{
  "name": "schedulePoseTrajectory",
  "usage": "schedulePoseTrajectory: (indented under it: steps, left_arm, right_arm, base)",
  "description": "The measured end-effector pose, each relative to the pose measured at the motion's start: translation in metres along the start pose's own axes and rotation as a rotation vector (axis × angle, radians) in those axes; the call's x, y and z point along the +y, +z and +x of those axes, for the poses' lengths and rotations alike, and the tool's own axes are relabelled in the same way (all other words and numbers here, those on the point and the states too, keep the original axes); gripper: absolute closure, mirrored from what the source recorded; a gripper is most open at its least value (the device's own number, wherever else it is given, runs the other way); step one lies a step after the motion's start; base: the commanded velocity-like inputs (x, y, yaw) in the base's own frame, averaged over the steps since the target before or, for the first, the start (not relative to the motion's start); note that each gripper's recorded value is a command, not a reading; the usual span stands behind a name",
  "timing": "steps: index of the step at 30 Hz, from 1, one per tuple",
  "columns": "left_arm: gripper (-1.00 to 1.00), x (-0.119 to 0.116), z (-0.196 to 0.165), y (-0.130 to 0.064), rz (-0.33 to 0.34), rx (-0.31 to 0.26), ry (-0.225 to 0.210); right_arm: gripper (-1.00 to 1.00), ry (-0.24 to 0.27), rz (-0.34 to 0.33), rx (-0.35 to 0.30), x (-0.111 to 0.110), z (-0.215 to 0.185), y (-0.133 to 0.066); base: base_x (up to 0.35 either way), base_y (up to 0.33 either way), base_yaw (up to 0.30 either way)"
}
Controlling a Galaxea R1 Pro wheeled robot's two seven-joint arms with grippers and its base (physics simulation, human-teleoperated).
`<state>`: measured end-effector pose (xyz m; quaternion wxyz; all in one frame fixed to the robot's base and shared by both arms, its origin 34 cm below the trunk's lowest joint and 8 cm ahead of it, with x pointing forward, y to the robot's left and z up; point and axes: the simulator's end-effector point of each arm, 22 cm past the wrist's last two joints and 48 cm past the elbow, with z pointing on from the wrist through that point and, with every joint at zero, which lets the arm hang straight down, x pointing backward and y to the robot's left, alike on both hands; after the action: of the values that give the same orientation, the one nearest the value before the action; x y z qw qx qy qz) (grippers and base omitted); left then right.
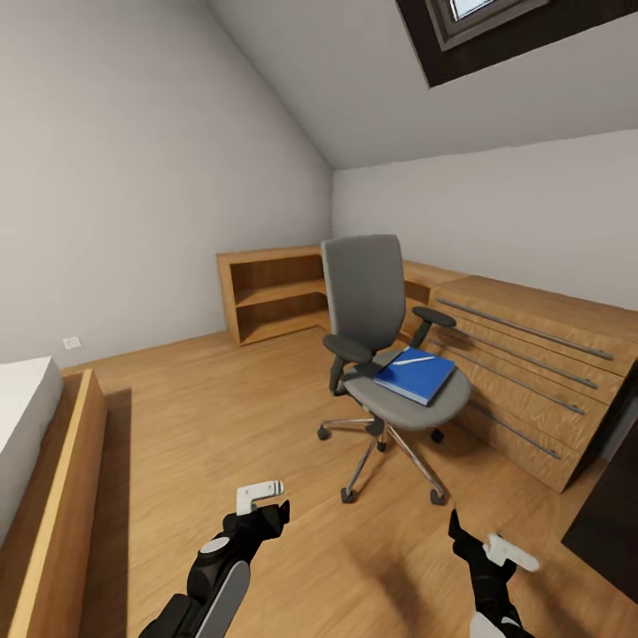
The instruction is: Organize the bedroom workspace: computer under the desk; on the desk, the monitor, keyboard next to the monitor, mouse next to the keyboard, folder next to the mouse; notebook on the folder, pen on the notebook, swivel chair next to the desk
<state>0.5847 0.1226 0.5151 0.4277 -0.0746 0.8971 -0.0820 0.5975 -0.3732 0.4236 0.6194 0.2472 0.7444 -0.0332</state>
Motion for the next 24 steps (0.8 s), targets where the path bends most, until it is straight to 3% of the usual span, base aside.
schedulePoseTrajectory:
  steps: [4,12,15,17,20,24]
  left_arm:
    - [-1.00,-0.001,-0.009,-0.004,-0.006,-0.005,0.010]
    - [-1.00,0.003,-0.020,-0.009,-0.036,0.001,0.042]
    - [-1.00,0.026,0.019,0.003,-0.102,0.095,0.078]
    - [-1.00,0.034,0.028,0.005,-0.122,0.117,0.082]
    - [-1.00,0.042,0.028,0.006,-0.143,0.103,0.072]
    - [-1.00,0.053,0.014,0.006,-0.163,0.035,0.046]
  right_arm:
    - [-1.00,-0.008,0.003,0.035,0.003,0.013,-0.016]
    - [-1.00,-0.004,-0.006,0.001,0.022,-0.001,-0.027]
    - [-1.00,-0.004,-0.007,-0.004,0.025,-0.008,-0.028]
    - [-1.00,-0.004,-0.007,-0.004,0.027,-0.012,-0.029]
    - [-1.00,-0.004,-0.006,0.000,0.029,-0.016,-0.031]
    - [-1.00,-0.011,0.002,0.018,0.025,-0.014,-0.040]
  base:
    - [0.000,0.000,0.000]
    - [0.000,0.000,0.000]
    - [0.000,0.000,0.000]
    - [0.000,0.000,0.000]
    - [0.000,0.000,0.000]
    - [0.000,0.000,0.000]
